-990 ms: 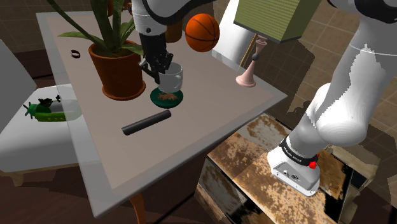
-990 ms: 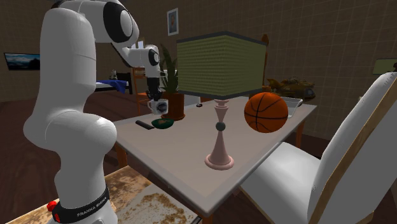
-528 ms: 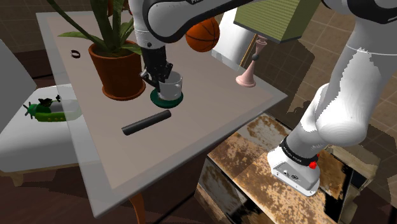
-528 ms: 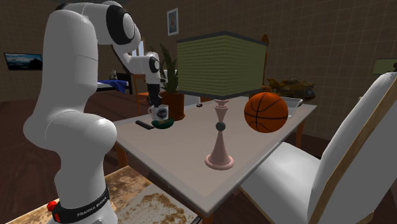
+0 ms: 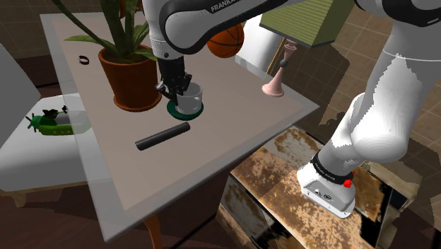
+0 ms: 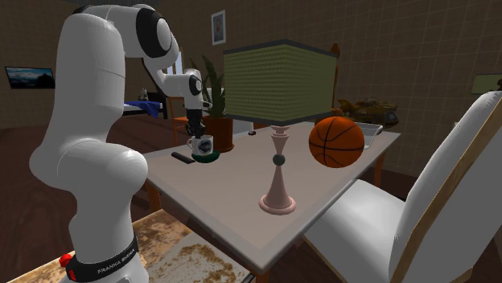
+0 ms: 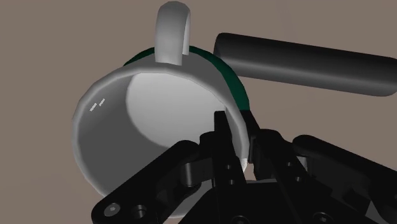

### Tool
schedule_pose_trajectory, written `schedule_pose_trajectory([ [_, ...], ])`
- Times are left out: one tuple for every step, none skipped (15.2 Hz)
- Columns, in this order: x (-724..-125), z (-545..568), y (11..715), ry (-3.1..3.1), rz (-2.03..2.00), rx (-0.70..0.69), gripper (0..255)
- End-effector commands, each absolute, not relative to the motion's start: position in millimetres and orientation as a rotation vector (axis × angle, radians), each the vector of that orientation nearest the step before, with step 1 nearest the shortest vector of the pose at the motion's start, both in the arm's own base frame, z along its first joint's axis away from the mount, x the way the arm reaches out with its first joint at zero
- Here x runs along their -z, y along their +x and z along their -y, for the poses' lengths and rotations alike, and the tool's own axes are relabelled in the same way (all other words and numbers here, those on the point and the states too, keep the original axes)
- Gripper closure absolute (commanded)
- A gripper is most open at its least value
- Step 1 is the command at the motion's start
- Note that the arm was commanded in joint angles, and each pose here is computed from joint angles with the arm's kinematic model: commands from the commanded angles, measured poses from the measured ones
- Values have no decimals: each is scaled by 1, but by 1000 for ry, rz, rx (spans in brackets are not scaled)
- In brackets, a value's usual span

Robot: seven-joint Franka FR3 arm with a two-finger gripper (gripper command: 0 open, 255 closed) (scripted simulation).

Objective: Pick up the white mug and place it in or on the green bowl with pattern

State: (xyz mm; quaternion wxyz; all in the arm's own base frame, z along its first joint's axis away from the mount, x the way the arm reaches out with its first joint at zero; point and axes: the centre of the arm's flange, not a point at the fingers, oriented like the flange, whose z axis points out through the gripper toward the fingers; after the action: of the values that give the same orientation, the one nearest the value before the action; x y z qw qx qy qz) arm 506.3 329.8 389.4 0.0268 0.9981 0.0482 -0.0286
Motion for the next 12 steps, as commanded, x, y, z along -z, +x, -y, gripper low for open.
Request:
schedule_pose_trajectory([
  [-389, -330, 506, 3083, -149, 88, 255],
  [-389, -330, 506, 3083, -149, 88, 0],
  [-389, -330, 506, 3083, -149, 88, 0],
  [-389, -330, 506, 3083, -149, 88, 0],
  [-389, -330, 506, 3083, -149, 88, 0],
  [-389, -330, 506, 3083, -149, 88, 0],
  [-389, -330, 506, 3083, -149, 88, 0],
  [-403, -331, 507, 3083, -149, 88, 0],
  [-416, -331, 508, 3083, -149, 88, 0],
  [-429, -332, 508, 3083, -149, 88, 0],
  [-439, -333, 509, 3083, -149, 88, 0],
  [-439, -333, 509, 3083, -149, 88, 0],
])
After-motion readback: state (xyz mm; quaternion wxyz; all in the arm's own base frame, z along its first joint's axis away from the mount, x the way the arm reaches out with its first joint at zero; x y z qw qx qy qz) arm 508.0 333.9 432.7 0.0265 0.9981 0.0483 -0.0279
